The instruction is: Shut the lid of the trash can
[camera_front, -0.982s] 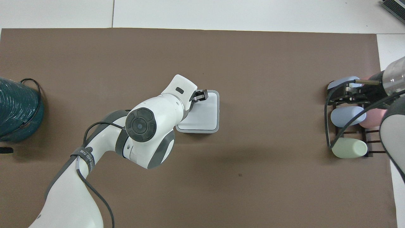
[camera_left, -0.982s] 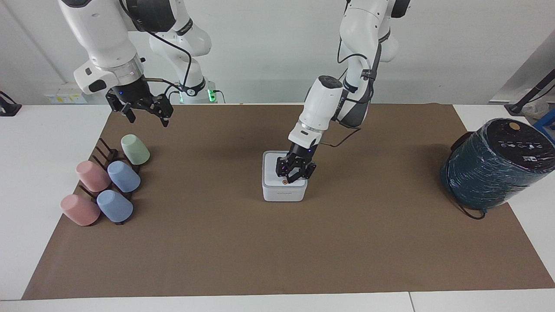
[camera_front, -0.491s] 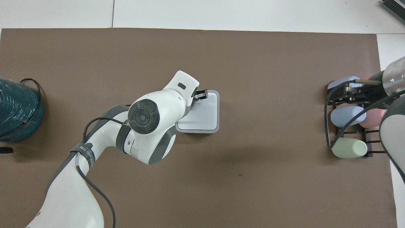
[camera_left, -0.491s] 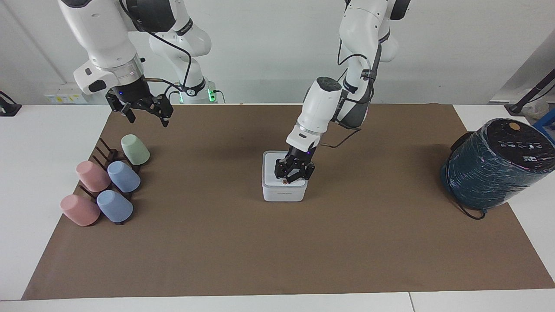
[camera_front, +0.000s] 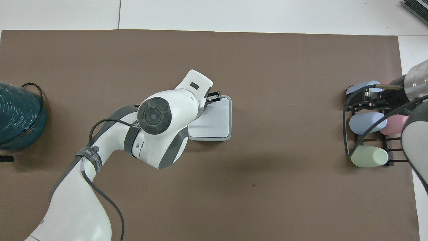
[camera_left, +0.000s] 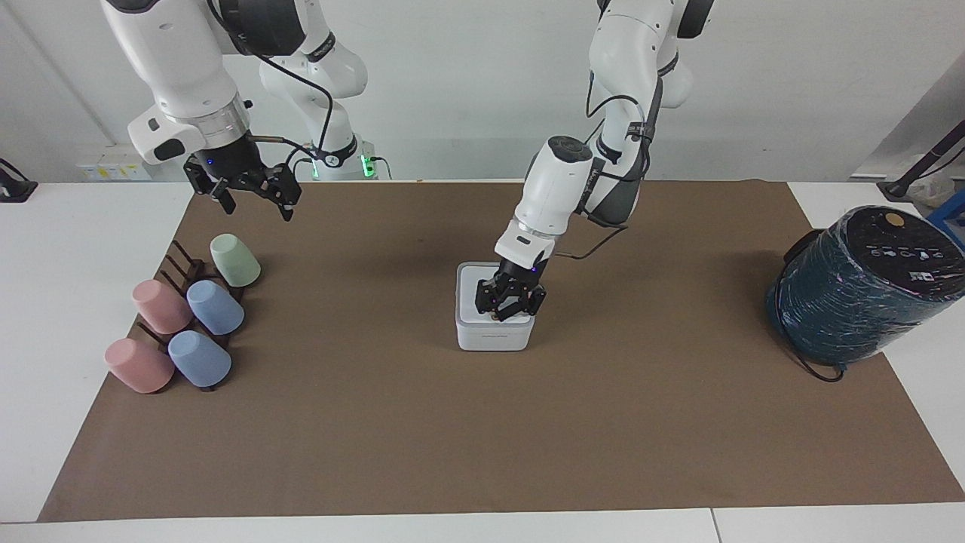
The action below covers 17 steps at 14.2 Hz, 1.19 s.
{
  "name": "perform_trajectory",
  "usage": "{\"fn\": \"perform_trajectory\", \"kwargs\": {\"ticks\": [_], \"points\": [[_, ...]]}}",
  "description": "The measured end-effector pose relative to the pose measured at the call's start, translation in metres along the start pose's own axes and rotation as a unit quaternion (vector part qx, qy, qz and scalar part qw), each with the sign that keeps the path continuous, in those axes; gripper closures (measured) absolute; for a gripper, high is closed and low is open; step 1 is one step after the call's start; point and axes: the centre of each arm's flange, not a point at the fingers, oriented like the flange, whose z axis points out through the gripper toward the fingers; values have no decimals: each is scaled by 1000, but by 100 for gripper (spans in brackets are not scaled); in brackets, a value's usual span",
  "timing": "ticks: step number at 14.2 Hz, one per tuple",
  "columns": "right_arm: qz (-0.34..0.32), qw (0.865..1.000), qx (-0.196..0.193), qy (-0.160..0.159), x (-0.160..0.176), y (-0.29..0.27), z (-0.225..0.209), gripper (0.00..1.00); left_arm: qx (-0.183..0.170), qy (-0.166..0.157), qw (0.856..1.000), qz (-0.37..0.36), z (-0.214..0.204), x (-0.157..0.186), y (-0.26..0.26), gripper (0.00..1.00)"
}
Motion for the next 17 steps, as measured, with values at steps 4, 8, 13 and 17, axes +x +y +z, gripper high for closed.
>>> {"fn": "perform_trajectory", "kwargs": {"ticks": [4, 8, 13, 17], "points": [[0, 1000, 0, 0, 0, 0, 0, 0, 0, -1, 1000, 0, 0, 5, 4, 100], [0, 1000, 0, 0, 0, 0, 0, 0, 30, -36, 999, -6, -13, 18, 4, 100], [0, 1000, 0, 0, 0, 0, 0, 0, 77, -66, 994, -43, -79, 95, -45, 100], [0, 1000, 0, 0, 0, 0, 0, 0, 108, -103, 989, -25, -118, 129, -107, 100]]}}
